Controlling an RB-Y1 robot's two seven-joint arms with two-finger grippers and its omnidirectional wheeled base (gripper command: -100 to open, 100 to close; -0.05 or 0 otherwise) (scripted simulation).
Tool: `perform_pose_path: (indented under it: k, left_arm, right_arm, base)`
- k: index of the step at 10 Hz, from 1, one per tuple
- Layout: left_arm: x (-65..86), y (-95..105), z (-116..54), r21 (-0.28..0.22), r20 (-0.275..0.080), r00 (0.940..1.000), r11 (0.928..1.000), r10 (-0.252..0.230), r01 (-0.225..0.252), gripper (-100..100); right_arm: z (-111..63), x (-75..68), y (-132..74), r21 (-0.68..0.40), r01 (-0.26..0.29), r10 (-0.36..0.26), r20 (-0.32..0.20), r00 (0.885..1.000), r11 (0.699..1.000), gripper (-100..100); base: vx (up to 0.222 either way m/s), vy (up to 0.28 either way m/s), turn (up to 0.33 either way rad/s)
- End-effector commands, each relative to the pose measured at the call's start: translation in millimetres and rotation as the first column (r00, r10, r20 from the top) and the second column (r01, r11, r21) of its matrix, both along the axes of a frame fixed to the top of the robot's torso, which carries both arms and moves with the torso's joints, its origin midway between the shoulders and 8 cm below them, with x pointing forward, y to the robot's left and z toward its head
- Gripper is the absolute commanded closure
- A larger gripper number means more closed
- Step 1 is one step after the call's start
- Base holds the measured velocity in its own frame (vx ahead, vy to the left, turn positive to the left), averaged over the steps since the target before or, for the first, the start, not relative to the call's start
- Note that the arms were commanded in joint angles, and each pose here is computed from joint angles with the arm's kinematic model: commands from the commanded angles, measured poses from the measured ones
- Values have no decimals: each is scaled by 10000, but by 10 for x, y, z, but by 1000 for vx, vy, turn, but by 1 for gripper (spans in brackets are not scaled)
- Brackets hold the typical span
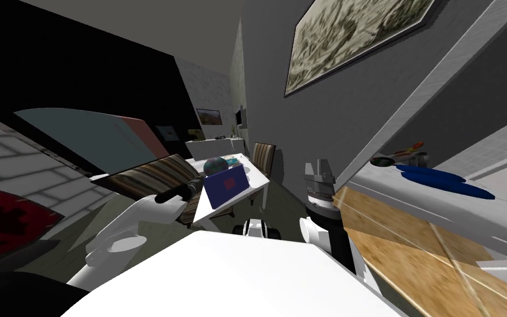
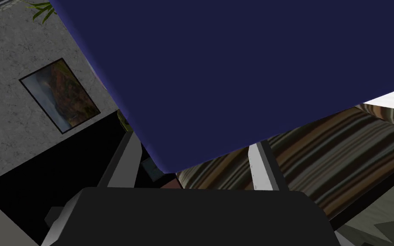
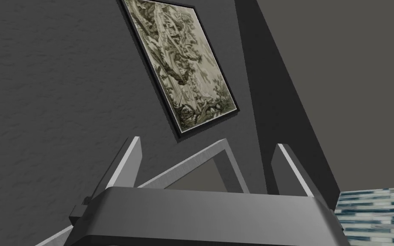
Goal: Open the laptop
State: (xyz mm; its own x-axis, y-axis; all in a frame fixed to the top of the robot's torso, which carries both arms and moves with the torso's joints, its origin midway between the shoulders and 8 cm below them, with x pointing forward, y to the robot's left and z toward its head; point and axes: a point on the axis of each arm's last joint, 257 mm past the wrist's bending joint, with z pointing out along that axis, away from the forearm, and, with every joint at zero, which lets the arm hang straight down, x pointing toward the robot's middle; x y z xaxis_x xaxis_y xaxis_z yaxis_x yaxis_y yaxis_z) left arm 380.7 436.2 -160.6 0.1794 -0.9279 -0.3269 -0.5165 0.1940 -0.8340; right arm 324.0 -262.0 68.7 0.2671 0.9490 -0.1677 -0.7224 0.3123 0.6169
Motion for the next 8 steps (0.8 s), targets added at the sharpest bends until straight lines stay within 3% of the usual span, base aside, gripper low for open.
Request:
perform_pose_path:
  k: [1, 2, 3, 4, 5, 6, 7, 8]
  left_arm:
    - [-22, 224, -201, -345, -736, 9955, 9975, 593, -619, 100]
    - [34, 339, -132, -543, -729, 9937, 9946, 848, -888, 100]
    - [-8, 406, -224, -566, -1006, 9895, 9923, 1043, -1103, 100]
    - [43, 527, -153, -786, -1003, 9862, 9871, 1316, -1398, 100]
    - [-10, 607, -262, -810, -1324, 9791, 9828, 1546, -1662, 100]
    - [-18, 626, -283, -817, -1373, 9777, 9819, 1588, -1710, 100]
    - [9, 751, -222, -1055, -1464, 9705, 9725, 1913, -2076, 100]
    - [-26, 815, -302, -1076, -1669, 9639, 9680, 2074, -2269, 100]
  right_arm:
    - [1, 1, 1, 1, -2, 2, 2, 10000, 10000, 0]
    - [0, 0, 0, 0, -1, 1, 1, 10000, 10000, 0]
    - [1, 1, 1, 0, -2, 2, 2, 10000, 10000, 0]
    - [0, 0, 0, 0, -1, 1, 0, 10000, 10000, 0]
    - [0, 0, 0, 0, -2, 2, 1, 10000, 10000, 0]
    - [0, 0, 0, 0, -1, 1, 0, 10000, 10000, 0]
    - [0, 0, 0, 0, 0, 0, -1, 10000, 10000, 0]
    - [0, 0, 0, 0, -2, 2, 1, 10000, 10000, 0]
  base:
    - [-72, 29, -223]
    - [-102, 25, -354]
    - [-93, 24, -150]
    - [-96, 14, -225]
    - [-72, 9, -197]
    - [-22, 0, -40]
    - [-70, -3, -259]
    - [-86, 10, -200]
